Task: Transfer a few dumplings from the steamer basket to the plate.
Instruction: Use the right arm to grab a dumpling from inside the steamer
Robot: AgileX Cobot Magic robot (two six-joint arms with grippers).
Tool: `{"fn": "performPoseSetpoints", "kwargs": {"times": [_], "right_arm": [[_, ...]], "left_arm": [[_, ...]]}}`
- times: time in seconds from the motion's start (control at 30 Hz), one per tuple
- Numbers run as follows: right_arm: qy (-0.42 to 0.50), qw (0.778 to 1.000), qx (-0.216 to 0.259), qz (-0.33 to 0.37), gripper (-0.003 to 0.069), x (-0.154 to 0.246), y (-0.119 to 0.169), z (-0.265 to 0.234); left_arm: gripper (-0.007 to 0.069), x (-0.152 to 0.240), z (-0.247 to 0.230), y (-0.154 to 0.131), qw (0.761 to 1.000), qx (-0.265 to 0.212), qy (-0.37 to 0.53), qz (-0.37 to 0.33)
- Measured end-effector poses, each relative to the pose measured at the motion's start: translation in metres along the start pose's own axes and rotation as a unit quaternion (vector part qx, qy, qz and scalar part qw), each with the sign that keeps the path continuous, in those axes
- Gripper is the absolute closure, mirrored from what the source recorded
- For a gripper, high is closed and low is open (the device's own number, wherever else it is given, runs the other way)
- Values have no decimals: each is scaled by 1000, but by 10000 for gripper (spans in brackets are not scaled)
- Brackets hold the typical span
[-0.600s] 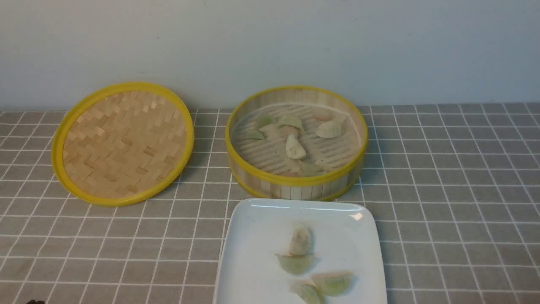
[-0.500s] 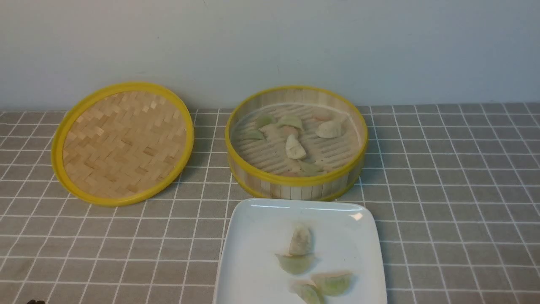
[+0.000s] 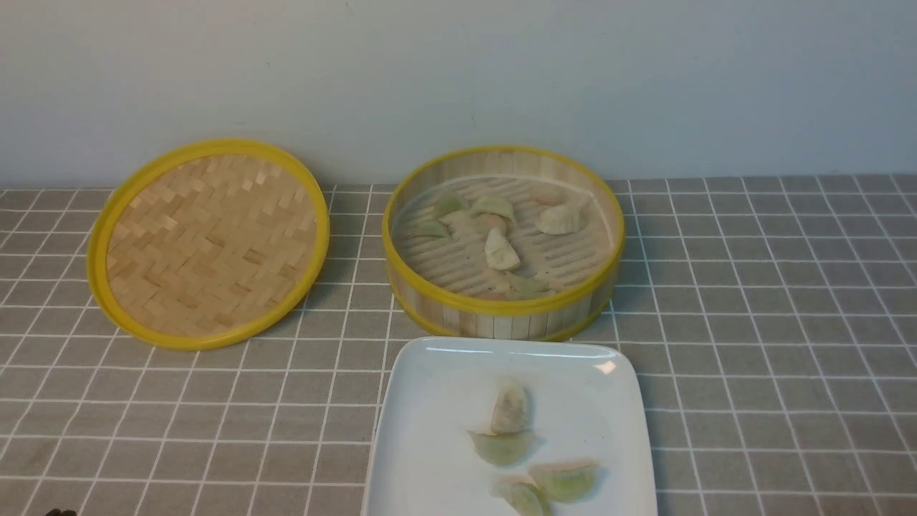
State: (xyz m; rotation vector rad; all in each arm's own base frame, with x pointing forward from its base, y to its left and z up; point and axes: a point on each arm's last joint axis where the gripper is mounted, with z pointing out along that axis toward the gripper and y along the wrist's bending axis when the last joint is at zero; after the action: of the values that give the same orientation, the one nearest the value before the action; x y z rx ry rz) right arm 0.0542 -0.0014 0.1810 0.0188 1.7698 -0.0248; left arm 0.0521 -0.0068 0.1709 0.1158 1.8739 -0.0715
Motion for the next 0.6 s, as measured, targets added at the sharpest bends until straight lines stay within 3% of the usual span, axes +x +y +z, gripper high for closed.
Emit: {"fn": "performPoseSetpoints", "kwargs": {"times": [0.43, 0.57, 0.6], "right_arm": [[-1, 1000, -1, 4, 673, 0, 0, 0], [-27, 996, -15, 82, 673, -4, 2, 0], [-60, 986, -26, 156, 673, -10, 3, 0]], "left_arm": [[630, 0, 0, 0, 1000, 0, 0, 0], [630, 0, 0, 0, 1000, 0, 0, 0], [630, 0, 0, 0, 1000, 0, 0, 0]]}}
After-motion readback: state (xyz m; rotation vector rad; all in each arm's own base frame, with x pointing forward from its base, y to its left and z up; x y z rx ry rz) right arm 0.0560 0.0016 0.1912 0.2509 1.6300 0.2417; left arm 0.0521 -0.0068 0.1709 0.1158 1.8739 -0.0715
